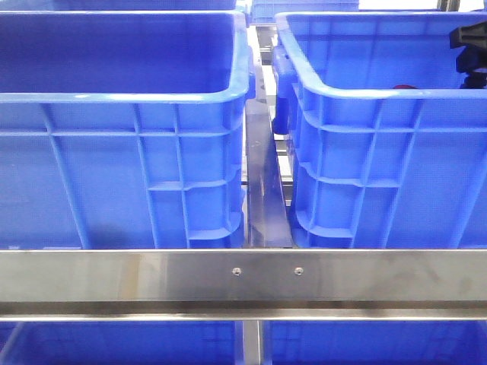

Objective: Pick red and yellow buttons and place in box
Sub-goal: 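Lower the yellow button into the bin beside the red one and release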

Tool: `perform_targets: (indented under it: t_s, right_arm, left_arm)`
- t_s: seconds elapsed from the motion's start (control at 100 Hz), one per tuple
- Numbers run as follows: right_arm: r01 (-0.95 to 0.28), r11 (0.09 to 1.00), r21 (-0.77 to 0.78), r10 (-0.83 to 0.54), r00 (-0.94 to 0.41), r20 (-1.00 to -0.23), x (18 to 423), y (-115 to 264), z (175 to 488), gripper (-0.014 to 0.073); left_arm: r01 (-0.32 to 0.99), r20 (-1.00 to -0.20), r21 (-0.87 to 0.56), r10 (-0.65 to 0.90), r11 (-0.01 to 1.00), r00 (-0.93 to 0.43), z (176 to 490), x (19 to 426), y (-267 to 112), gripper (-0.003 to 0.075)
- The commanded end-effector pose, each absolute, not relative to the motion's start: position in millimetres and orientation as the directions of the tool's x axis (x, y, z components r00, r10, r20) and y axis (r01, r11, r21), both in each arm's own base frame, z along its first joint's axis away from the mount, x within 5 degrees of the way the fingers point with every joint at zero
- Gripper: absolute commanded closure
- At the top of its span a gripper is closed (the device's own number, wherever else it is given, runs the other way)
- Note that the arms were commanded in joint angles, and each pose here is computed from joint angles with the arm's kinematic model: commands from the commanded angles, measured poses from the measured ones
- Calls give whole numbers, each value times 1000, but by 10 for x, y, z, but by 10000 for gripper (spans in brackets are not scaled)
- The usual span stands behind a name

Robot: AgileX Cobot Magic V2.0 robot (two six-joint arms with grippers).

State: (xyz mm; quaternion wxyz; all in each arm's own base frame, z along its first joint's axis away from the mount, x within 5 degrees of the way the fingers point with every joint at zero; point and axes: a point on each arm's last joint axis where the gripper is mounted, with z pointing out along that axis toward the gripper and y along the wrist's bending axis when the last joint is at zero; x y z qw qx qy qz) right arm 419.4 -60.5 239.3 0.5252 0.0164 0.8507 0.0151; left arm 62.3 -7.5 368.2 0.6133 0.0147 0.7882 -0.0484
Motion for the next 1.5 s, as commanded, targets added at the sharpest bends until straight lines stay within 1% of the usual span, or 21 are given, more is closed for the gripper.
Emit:
perform_targets:
  t_s: [0.0,0.22,0.4,0.44,0.49,0.56,0.68,0.73,0.8,0.89,0.98,1.13,1.31,1.49]
  right_arm:
    - [16,992,126,123,-351,-928,4212,-602,2691,529]
    - [15,991,134,130,-384,-914,4271,-607,2526,529]
    - [29,991,131,131,-396,-909,4282,-621,2479,523]
    - [29,991,131,131,-396,-909,4282,-621,2479,510]
    - [29,991,131,131,-396,-909,4282,-621,2479,476]
    - [29,991,131,131,-396,-909,4282,-621,2479,400]
    - [28,991,131,132,-397,-908,4280,-620,2476,231]
    - [28,991,132,132,-399,-907,4278,-620,2469,181]
    - [28,991,132,132,-399,-907,4277,-620,2469,133]
    - [28,991,132,132,-399,-907,4277,-620,2469,100]
    - [28,991,132,132,-396,-909,4273,-619,2484,83]
    - [42,992,121,128,-380,-916,4241,-629,2576,83]
    - [97,991,90,119,-344,-931,4074,-657,2833,83]
    - [70,994,89,105,-275,-956,3751,-577,3162,85]
  left_arm:
    - [84,-985,-80,-65,993,-161,3819,628,-76,739]
    - [84,-985,-80,-65,993,-161,3819,628,-76,739]
    - [84,-985,-80,-65,993,-161,3819,628,-76,739]
    - [84,-985,-80,-65,993,-161,3819,628,-76,739]
    - [84,-985,-80,-65,993,-161,3819,628,-76,739]
    - [84,-985,-80,-65,993,-161,3819,628,-76,739]
    - [84,-985,-80,-65,993,-161,3819,628,-76,739]
    - [84,-985,-80,-65,993,-161,3819,628,-76,739]
    - [84,-985,-80,-65,993,-161,3819,628,-76,739]
    - [84,-985,-80,-65,993,-161,3819,628,-76,739]
    - [84,-985,-80,-65,993,-161,3819,628,-76,739]
    - [84,-985,-80,-65,993,-161,3819,628,-76,739]
    - [84,-985,-80,-65,993,-161,3819,628,-76,739]
    - [84,-985,-80,-65,993,-161,3819,628,-76,739]
